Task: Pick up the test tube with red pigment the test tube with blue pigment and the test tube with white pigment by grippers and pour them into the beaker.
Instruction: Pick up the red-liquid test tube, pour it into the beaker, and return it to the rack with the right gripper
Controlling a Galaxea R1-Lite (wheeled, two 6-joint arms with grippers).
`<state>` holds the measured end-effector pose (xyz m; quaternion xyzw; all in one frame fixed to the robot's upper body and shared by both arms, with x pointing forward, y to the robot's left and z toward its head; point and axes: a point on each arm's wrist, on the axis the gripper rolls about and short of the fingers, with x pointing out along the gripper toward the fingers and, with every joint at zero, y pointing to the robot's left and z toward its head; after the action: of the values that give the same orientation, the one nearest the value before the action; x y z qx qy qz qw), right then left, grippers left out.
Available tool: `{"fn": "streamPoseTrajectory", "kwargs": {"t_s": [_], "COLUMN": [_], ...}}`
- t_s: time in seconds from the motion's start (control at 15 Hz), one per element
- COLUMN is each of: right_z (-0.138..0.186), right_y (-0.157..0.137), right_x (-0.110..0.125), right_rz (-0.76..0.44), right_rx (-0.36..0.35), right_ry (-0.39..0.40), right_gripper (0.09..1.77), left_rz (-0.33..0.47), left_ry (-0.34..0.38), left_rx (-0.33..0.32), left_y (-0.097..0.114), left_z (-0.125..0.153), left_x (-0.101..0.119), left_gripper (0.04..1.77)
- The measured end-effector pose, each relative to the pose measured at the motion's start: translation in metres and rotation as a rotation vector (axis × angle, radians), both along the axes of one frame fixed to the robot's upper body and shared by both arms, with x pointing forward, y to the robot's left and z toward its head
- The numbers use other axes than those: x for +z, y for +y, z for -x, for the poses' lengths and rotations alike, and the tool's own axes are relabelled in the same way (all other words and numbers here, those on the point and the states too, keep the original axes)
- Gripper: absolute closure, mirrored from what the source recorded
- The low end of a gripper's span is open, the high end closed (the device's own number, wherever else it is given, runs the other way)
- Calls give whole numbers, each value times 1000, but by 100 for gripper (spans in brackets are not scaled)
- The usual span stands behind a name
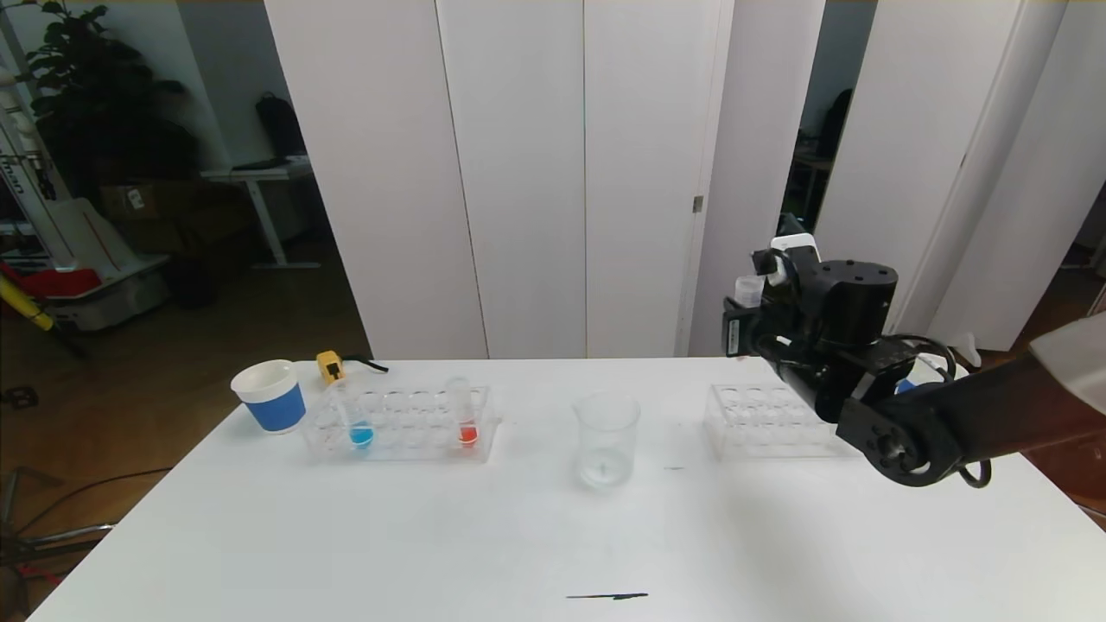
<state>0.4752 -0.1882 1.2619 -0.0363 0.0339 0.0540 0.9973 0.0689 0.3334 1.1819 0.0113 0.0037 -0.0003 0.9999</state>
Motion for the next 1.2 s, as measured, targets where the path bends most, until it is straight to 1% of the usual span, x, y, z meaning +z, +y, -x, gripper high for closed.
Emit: {"fn": "streamPoseTrajectory", "kwargs": {"t_s": [0.2,0.33,0.4,0.47,0.53,0.73,1.0,1.13,1.2], "right_z": [-19,-30,-36,-40,-44,-49,-45,-44,-46], "right_y": [1,5,7,10,13,24,40,46,48], "right_x": [33,47,51,52,53,51,41,39,39], "right_rz": [-8,-10,-13,-15,-9,73,172,188,204], "right_rx": [125,188,250,307,345,424,536,573,578], "right_ry": [10,22,32,36,31,-15,-40,-87,-134], "right_gripper": [127,127,127,127,127,127,127,127,127], "left_rz": [0,0,0,0,0,0,0,0,0], "left_ry": [0,0,0,0,0,0,0,0,0], "left_rx": [0,0,0,0,0,0,0,0,0], "left_y": [0,0,0,0,0,0,0,0,0], "left_z": [0,0,0,0,0,0,0,0,0], "left_x": [0,0,0,0,0,0,0,0,0], "left_gripper": [6,6,6,6,6,6,6,6,6]}}
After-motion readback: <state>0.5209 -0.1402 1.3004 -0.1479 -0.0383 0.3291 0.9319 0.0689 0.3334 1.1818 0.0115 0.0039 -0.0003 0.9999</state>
